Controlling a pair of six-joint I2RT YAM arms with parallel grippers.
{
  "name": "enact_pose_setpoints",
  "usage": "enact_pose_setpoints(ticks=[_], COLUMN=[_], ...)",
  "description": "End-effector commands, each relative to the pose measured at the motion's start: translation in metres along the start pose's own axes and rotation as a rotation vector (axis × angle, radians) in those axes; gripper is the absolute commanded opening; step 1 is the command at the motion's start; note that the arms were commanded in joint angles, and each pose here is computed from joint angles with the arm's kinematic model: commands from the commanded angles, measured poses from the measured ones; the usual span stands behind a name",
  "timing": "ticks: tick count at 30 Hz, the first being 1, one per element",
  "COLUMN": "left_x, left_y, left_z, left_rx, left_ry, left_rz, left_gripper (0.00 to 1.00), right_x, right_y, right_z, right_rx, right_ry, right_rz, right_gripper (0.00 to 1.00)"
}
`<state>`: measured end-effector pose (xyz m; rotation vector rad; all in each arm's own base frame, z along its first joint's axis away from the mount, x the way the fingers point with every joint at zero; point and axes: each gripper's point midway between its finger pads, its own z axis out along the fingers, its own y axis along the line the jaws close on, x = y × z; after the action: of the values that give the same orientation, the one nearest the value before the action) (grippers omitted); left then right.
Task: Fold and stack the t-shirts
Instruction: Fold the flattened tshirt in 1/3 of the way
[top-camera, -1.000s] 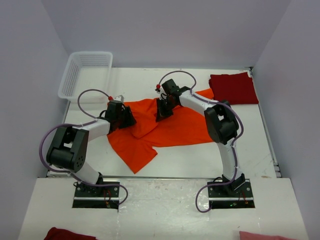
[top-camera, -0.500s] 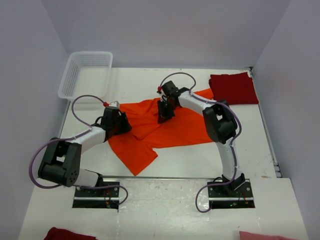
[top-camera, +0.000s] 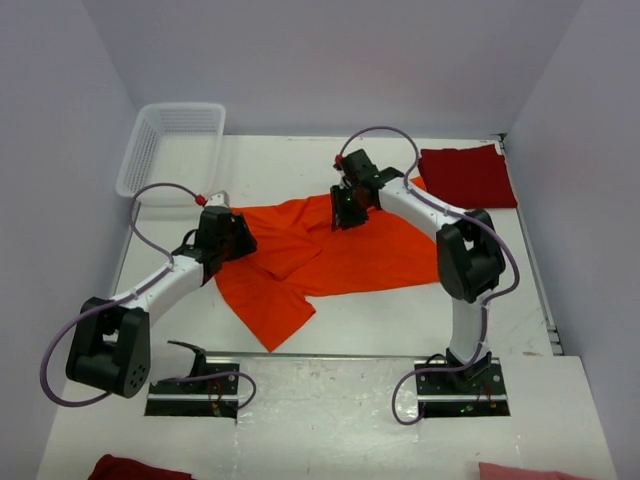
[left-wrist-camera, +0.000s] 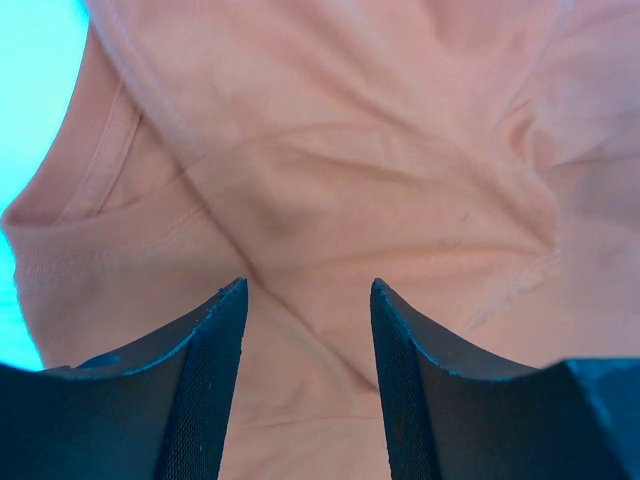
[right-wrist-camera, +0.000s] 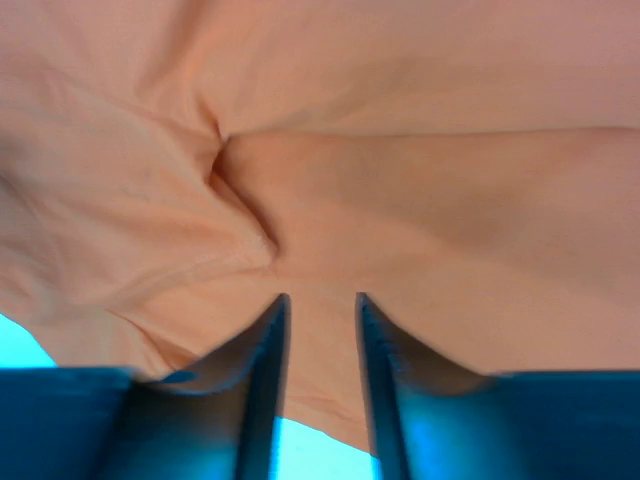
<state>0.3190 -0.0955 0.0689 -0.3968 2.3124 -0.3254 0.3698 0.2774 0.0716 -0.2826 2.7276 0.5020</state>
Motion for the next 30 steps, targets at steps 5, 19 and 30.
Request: enact_pose_setpoints(ticks=[5, 19, 30], left_x=[-0.047, -0.060, -0.048], left_y=[-0.022, 0.024, 0.070], left_z=[0.028, 0.088, 0.083], left_rx=[0.010, -0.086, -0.239], left_ry=[-0.063, -0.018, 0.008], left_rz=[0.033, -0.041, -0.084], left_gripper=[0.52, 0.42, 0.42], right_x=[-0.033, -0.029, -0.034], right_y=[-0.035, -0.068, -0.074], right_z=[-0.060, -0.086, -0.110], right_rx=[0.078, 0.067, 0.075], right_ry=[-0.183, -0.221, -0.277], right_rz=[0.067, 0.104, 0.150], right_gripper=[0.00, 0.00, 0.00])
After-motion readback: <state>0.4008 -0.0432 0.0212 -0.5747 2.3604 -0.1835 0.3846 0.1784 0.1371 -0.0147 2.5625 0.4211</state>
